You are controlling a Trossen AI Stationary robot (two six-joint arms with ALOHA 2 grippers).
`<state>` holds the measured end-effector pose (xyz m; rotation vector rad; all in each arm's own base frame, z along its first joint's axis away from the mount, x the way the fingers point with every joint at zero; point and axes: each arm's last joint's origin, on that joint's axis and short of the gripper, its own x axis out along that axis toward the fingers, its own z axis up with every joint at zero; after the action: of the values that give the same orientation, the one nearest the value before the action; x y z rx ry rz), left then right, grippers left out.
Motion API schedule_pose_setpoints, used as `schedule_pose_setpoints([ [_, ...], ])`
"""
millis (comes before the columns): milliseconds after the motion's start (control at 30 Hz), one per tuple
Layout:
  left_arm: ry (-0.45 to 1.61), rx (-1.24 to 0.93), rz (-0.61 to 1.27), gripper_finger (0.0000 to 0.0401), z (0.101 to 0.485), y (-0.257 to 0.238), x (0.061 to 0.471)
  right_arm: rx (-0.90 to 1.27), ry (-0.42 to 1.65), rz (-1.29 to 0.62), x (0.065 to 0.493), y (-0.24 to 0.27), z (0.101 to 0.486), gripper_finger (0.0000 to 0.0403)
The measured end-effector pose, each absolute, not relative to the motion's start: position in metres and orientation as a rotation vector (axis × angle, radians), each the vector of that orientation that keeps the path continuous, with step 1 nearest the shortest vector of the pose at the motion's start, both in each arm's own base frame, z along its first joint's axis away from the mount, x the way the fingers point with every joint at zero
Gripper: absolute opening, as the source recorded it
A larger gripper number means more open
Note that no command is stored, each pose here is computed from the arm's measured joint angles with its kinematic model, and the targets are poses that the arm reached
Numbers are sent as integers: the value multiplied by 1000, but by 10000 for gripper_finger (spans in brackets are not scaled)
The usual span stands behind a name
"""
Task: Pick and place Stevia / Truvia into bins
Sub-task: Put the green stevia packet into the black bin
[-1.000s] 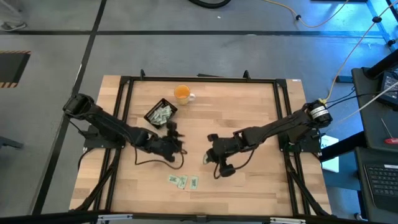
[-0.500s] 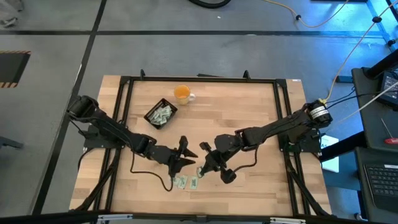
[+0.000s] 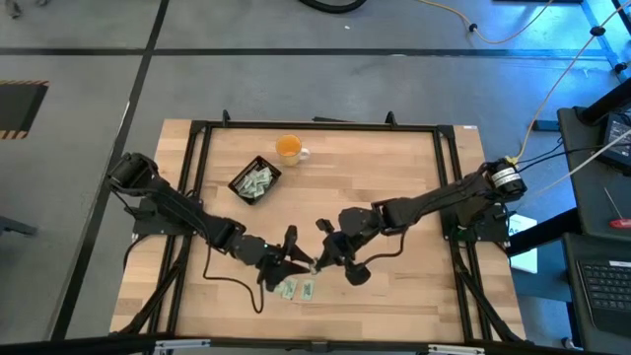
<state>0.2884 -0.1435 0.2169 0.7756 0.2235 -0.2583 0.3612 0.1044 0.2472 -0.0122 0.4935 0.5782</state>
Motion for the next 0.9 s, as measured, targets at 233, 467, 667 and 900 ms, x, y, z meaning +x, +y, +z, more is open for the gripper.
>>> schedule_pose_setpoints([
  [233, 191, 802, -270, 128, 219, -148, 287, -12, 493, 576, 361, 105, 247, 0],
  [467, 184, 799, -261, 101, 220, -147, 288, -16, 480, 577, 362, 105, 248, 0],
  [667, 180, 792, -240, 61, 221, -142, 291, -18, 468, 574, 362, 105, 249, 0],
  [900, 199, 753, -234, 11, 220, -138, 292, -50, 466, 562, 362, 104, 249, 0],
])
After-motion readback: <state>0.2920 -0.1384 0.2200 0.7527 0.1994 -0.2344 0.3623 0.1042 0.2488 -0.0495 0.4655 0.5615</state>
